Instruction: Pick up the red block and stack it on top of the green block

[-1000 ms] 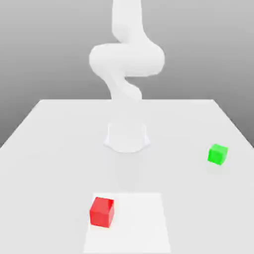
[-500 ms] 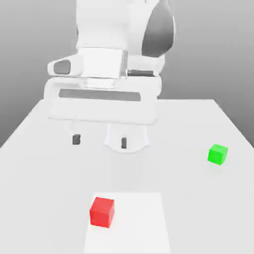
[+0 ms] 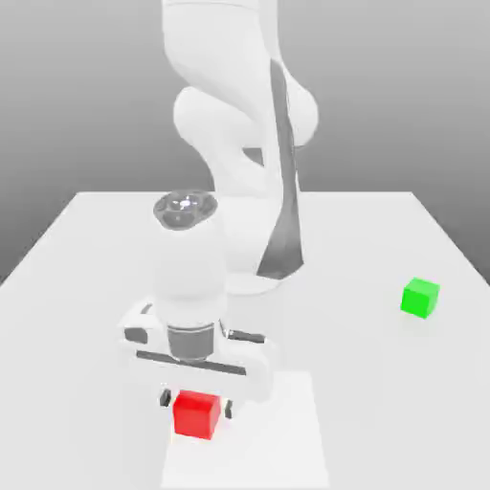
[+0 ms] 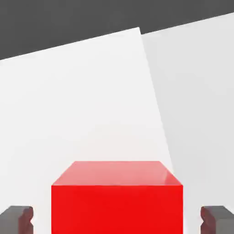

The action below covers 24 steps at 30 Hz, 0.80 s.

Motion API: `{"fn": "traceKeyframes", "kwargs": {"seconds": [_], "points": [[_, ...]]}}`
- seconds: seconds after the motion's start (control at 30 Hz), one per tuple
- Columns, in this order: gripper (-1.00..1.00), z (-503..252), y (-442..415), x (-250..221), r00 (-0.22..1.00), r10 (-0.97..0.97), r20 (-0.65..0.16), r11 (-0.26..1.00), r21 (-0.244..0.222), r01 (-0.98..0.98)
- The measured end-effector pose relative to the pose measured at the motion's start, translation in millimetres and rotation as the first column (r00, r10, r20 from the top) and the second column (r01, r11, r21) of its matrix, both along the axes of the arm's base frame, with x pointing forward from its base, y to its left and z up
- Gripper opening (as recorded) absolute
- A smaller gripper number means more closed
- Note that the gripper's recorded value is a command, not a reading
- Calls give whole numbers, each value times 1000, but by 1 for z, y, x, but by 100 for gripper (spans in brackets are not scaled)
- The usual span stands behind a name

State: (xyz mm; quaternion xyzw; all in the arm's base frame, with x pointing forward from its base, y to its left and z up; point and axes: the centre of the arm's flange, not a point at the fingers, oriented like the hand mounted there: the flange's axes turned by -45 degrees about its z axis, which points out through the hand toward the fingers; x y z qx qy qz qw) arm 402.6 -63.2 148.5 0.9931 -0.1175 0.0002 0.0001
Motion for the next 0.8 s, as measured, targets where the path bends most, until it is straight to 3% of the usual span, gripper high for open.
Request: {"fn": "traceKeyframes", "kwargs": {"seconds": [0.13,0.33,0.57,0.8], "points": [[-100,-1,0,0,1000,0,0,1000,0,0],[-100,54,4,0,1000,11,1,1000,2,-11],[-100,84,165,-20,907,421,25,906,39,-422],[-100,101,283,-93,679,733,40,678,45,-734]]}}
